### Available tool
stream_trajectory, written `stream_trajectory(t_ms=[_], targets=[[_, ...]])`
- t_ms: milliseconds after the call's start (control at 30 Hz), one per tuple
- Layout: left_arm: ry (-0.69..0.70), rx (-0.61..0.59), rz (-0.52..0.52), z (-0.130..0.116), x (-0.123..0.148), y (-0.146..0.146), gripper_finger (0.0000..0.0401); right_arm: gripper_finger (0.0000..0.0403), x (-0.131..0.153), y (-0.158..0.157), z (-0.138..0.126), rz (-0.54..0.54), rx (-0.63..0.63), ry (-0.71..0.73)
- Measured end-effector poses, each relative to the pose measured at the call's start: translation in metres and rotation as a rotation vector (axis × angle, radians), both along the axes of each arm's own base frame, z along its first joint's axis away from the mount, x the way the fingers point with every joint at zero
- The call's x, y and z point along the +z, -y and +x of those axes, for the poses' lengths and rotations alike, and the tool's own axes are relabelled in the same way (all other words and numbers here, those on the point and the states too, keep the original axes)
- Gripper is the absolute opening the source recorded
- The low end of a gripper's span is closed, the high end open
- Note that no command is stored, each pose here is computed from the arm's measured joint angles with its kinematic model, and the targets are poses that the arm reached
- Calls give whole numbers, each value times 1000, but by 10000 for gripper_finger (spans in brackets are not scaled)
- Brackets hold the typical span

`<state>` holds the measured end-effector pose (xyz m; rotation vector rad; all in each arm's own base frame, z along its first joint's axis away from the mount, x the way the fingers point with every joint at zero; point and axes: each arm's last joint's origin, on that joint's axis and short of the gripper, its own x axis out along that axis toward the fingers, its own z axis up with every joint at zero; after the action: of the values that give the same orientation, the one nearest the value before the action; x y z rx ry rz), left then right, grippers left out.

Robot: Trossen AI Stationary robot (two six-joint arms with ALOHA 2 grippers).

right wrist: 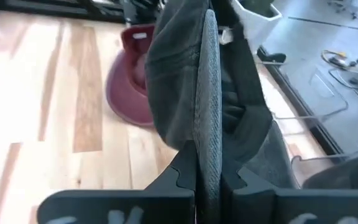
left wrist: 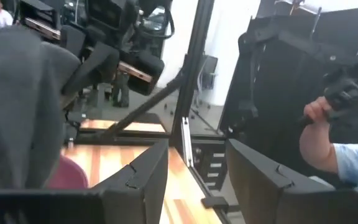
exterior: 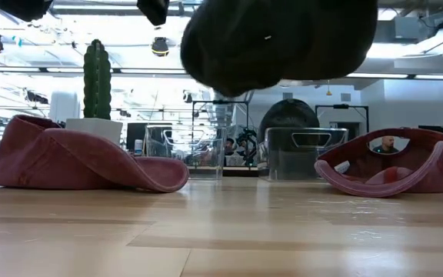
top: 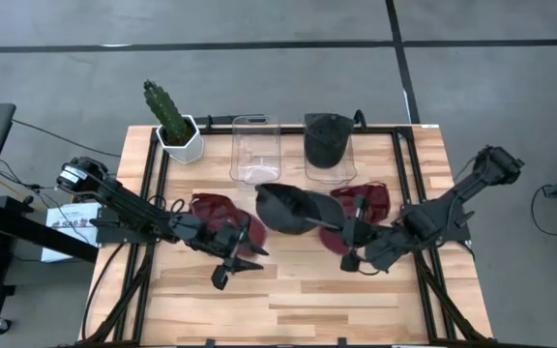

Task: Pick & Place hat
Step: Put the black cap into the transparent bin

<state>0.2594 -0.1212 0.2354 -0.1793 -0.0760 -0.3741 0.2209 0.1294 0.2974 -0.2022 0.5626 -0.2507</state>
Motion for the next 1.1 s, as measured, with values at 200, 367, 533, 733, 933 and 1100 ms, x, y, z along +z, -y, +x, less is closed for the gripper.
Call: stream_trajectory(t_ms=[200, 367, 533, 733, 933, 1100], targets=[[73, 65, 66, -6, 16, -9, 158, 1, 7, -4, -9, 14, 32, 25], [20, 249, 72, -7, 19, -24, 158, 1, 9, -6, -12, 5, 54, 29], [-51, 435, 94, 0, 12, -43, 158, 1, 10, -7, -12, 5, 63, 38], [-56, 597, 84, 3, 13, -64, 158, 1, 9, -8, -11, 5, 64, 36], [-85, 739, 91, 9, 7, -83, 158, 1, 9, -8, -11, 14, 75, 31], [-121, 804, 98, 17, -3, -97, 158, 1, 10, -9, -10, 28, 88, 46]])
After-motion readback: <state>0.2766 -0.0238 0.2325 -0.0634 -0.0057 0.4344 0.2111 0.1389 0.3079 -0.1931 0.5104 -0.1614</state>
